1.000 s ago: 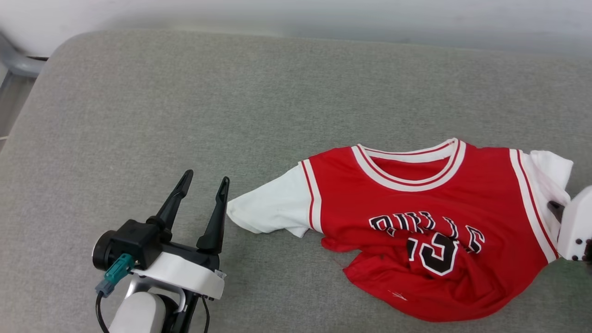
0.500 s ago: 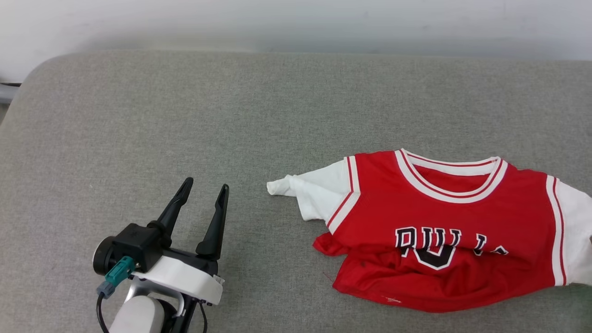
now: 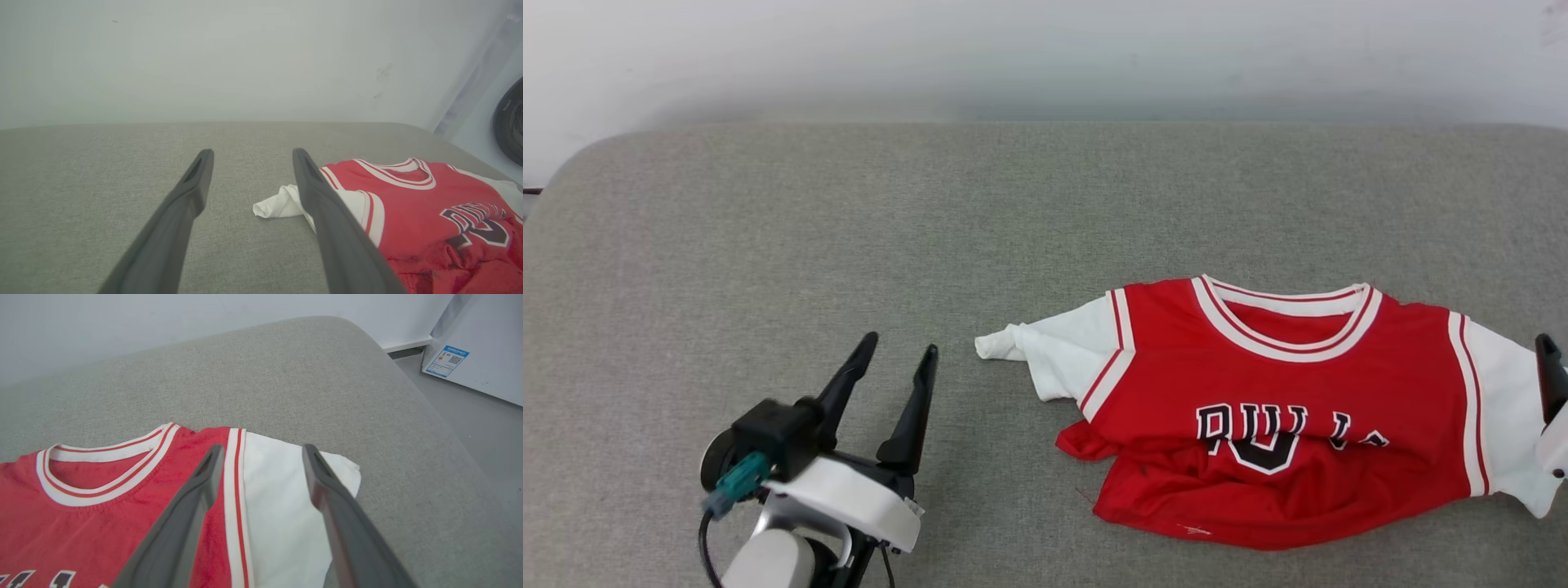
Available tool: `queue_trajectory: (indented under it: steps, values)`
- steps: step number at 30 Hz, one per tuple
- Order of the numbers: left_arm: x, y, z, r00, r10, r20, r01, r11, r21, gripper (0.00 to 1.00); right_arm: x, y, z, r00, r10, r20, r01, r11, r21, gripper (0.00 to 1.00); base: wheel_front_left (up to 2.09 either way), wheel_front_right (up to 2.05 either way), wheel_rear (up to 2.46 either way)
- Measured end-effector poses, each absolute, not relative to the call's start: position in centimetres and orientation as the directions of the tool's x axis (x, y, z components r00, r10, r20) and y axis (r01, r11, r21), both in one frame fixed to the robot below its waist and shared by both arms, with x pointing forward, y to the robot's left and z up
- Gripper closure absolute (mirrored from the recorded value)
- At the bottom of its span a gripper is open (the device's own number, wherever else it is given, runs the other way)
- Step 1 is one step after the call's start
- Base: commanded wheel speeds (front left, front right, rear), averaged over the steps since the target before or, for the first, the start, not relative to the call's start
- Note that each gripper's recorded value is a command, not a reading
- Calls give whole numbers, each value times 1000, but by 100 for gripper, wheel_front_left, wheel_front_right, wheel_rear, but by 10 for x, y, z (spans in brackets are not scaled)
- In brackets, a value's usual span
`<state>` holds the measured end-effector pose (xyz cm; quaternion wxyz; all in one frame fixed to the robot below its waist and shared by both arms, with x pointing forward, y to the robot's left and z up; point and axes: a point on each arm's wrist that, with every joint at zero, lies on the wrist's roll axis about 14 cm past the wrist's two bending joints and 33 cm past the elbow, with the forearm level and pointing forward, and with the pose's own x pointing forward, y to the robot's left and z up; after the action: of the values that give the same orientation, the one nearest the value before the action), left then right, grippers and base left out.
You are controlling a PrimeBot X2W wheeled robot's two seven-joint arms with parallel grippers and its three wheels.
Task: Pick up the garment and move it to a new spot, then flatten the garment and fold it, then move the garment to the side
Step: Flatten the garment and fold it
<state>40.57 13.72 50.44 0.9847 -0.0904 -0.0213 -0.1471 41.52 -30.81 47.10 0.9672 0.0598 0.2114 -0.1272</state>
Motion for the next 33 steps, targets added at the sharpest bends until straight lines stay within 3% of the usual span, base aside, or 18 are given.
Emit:
queue_trajectory:
  steps: [8, 13, 23, 33]
  values:
    - [437, 119, 476, 870, -421, -256, 374, 902, -213, 0, 417, -299, 492, 906, -199, -375, 229, 973, 36, 0, 0, 0, 0]
    - [453, 112, 454, 725, -474, -501, 414, 880, -233, 0, 417, -295, 494, 909, -198, -368, 222, 975, 24, 0, 0, 0, 0]
    - [470, 80, 429, 463, -495, -736, 516, 825, -230, 0, 412, -298, 486, 896, -219, -386, 243, 970, 13, 0, 0, 0, 0]
    - [475, 92, 386, 400, -402, -824, 515, 842, -161, 0, 406, -304, 474, 879, -245, -408, 274, 962, 12, 0, 0, 0, 0]
